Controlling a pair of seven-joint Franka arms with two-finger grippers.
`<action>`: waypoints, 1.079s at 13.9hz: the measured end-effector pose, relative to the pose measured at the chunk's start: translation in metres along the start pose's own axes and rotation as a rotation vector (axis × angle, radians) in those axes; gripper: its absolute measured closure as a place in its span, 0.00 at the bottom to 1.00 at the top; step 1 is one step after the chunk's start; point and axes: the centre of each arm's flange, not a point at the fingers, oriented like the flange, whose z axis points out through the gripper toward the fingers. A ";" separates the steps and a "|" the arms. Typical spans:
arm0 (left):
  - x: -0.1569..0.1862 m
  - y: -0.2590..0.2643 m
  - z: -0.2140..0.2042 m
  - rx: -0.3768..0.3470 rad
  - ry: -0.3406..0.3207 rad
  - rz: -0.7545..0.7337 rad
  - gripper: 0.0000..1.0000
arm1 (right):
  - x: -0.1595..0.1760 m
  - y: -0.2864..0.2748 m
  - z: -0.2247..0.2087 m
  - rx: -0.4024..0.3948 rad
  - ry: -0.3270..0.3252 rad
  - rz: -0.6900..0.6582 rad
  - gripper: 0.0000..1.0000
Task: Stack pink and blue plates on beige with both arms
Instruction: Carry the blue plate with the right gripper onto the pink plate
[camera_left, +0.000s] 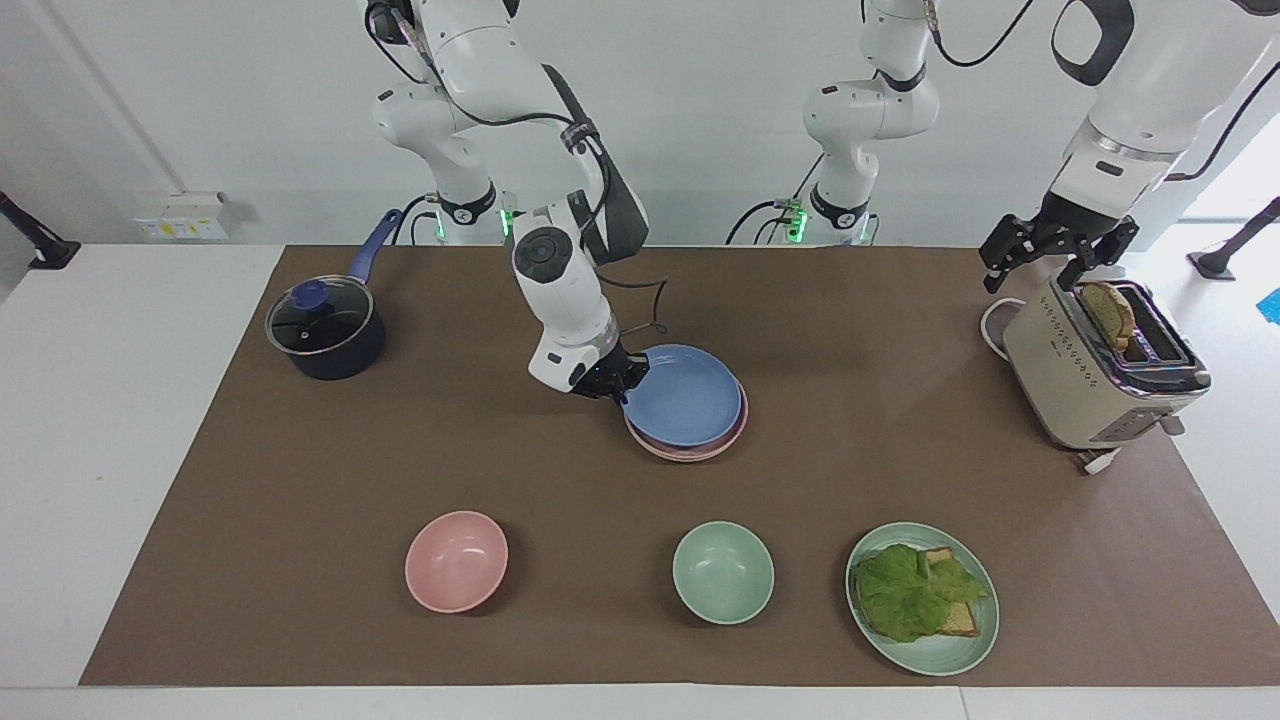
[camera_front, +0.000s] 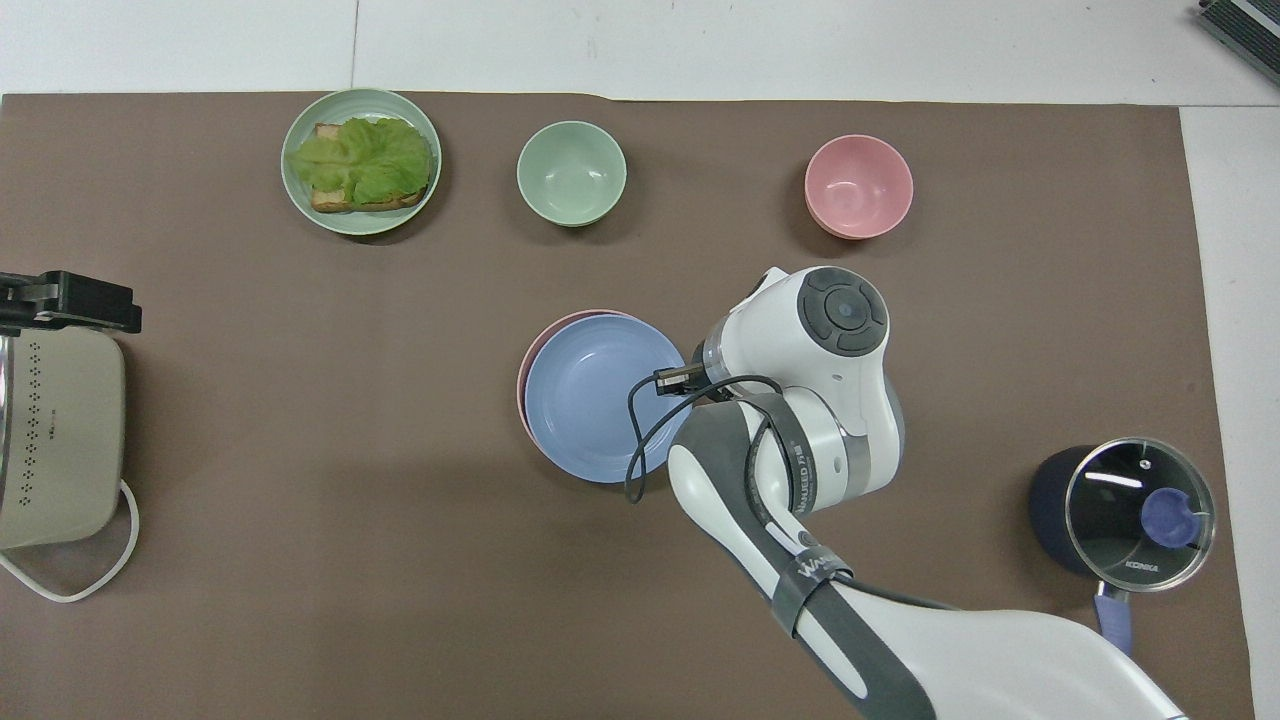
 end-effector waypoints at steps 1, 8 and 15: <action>0.000 0.000 0.000 0.000 0.000 0.000 0.00 | 0.000 0.000 0.001 0.000 0.002 0.000 0.95; 0.000 0.000 0.000 0.000 0.000 0.000 0.00 | 0.002 -0.002 -0.001 0.053 0.010 0.039 0.95; 0.000 0.000 0.000 0.000 0.000 0.000 0.00 | 0.002 0.000 0.003 0.053 0.007 -0.015 0.94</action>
